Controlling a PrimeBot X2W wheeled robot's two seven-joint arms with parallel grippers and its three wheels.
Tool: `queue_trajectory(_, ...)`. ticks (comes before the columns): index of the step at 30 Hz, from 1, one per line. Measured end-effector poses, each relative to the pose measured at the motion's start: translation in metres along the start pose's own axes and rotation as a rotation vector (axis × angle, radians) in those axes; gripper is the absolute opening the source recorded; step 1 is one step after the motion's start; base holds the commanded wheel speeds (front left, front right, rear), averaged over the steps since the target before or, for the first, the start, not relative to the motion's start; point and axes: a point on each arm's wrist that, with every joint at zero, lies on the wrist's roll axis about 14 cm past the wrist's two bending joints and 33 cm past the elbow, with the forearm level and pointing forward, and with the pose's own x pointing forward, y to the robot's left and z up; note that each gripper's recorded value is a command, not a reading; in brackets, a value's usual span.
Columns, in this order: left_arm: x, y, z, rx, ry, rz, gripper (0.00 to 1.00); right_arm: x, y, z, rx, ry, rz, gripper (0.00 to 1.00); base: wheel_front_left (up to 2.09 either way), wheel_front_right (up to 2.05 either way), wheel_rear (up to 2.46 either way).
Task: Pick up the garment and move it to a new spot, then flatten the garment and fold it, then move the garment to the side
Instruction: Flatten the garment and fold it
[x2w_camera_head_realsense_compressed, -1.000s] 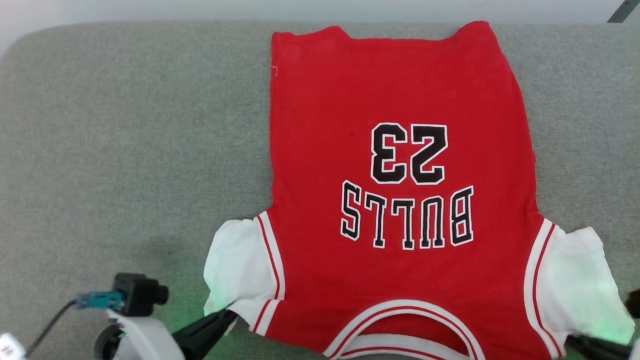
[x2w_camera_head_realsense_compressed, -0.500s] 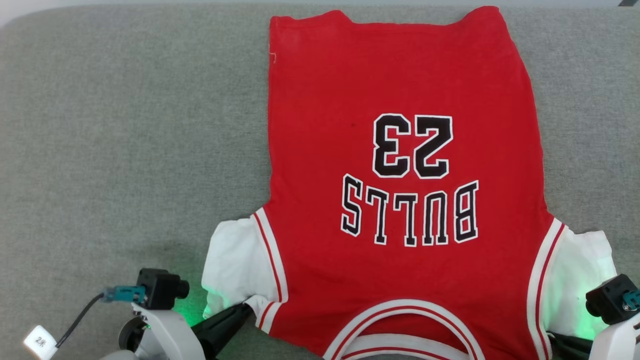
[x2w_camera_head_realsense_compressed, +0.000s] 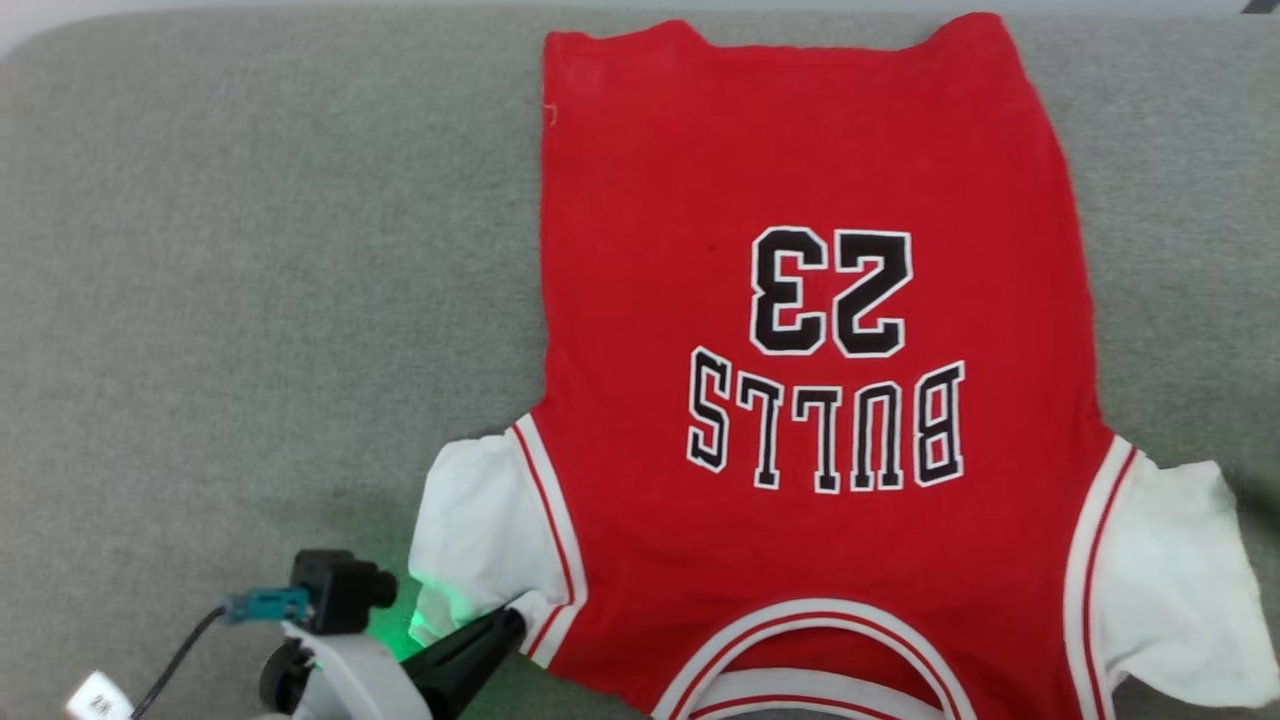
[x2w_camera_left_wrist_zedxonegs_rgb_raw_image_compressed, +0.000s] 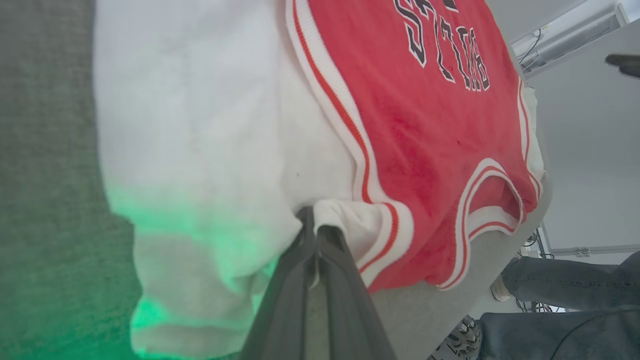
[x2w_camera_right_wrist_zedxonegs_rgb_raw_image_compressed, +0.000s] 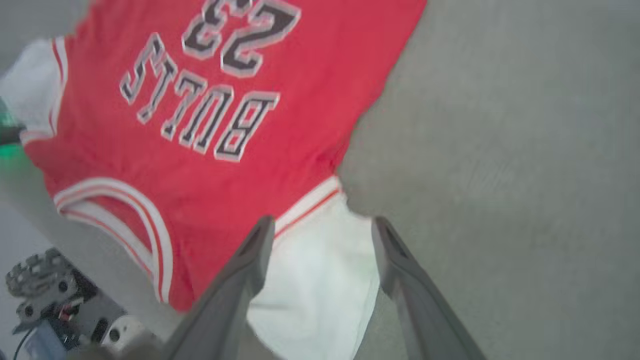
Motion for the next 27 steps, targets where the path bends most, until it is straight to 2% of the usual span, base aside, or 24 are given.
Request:
queue_trajectory(4,0.007,-0.006,0.006,0.022,-0.006,-0.024,0.00,-0.008,-0.040,0.079,-0.051,-0.197,-0.114,1.00,0.00,0.00,0.00)
queue_trajectory(7,0.016,-0.011,0.014,0.036,-0.019,-0.051,0.00,0.008,-0.063,0.131,-0.086,-0.307,-0.191,1.00,0.00,0.00,0.00)
queue_trajectory(11,0.025,-0.010,0.017,0.036,-0.024,-0.066,0.00,0.065,-0.079,0.167,-0.100,-0.268,-0.235,1.00,0.00,0.00,0.00)
queue_trajectory(16,0.034,-0.005,0.016,0.003,-0.037,-0.070,0.00,0.143,-0.083,0.179,-0.100,-0.104,-0.226,1.00,0.00,0.00,0.00)
queue_trajectory(21,0.038,0.005,0.014,-0.028,-0.057,-0.051,0.00,0.206,-0.080,0.176,-0.098,0.021,-0.197,1.00,0.00,0.00,0.00)
queue_trajectory(27,0.041,0.014,0.012,-0.068,-0.073,-0.031,0.00,0.255,-0.086,0.159,-0.086,0.136,-0.191,1.00,0.00,0.00,0.00)
